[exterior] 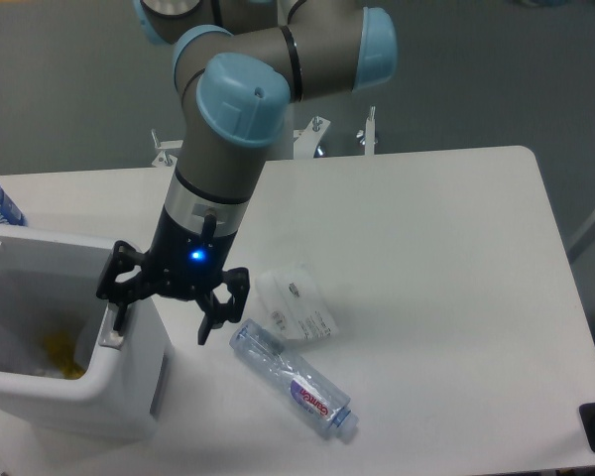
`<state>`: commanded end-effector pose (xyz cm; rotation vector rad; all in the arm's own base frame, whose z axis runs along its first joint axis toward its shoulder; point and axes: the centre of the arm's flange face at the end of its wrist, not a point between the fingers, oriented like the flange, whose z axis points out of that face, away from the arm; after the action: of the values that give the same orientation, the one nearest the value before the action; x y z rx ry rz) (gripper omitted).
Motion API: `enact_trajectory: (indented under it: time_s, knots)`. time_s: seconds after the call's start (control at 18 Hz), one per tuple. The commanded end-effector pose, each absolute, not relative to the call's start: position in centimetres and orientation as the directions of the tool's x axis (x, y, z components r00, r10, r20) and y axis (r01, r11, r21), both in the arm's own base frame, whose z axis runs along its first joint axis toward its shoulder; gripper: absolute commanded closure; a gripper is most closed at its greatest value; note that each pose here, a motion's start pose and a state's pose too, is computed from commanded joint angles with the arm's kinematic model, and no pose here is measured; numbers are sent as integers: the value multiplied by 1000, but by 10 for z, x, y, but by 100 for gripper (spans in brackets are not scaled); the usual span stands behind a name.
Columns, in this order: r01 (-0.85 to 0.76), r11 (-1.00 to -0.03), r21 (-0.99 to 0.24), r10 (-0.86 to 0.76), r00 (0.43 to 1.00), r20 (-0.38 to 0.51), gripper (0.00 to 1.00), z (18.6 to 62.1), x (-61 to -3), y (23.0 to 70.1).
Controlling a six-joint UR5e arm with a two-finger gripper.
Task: Open the trash can
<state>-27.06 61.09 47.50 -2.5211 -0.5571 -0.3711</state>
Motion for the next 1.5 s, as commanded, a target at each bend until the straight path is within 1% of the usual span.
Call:
enact_trajectory:
  time_s: [0.11,0.33,0.5,0.72,0.89,0.94,1.06,1.17,1.33,1.5]
  knots:
    - [483,-747,-457,344,869,356,0,479,-298,598]
    - [504,-705,-499,378,863,337,0,487,-333,580]
    - [461,-724,-513,356,887,295,0,478,-350,571]
    - [413,-767,-490,364,910,197,0,453,-391,541]
    - [311,-844,-437,312,947,70,0,424,-416,516]
    - [266,-876,-402,282,959,20,0,413,-419,510]
    - [204,-925,-321,229,973,-42,0,386,-417,499]
    - [151,-956,-253,175,982,-72,0,364,-413,491]
    - [56,-983,-178,79,989,-128,0,355,-412,483]
    - [-3,-988,-151,17,991,-136,0,353,-411,479]
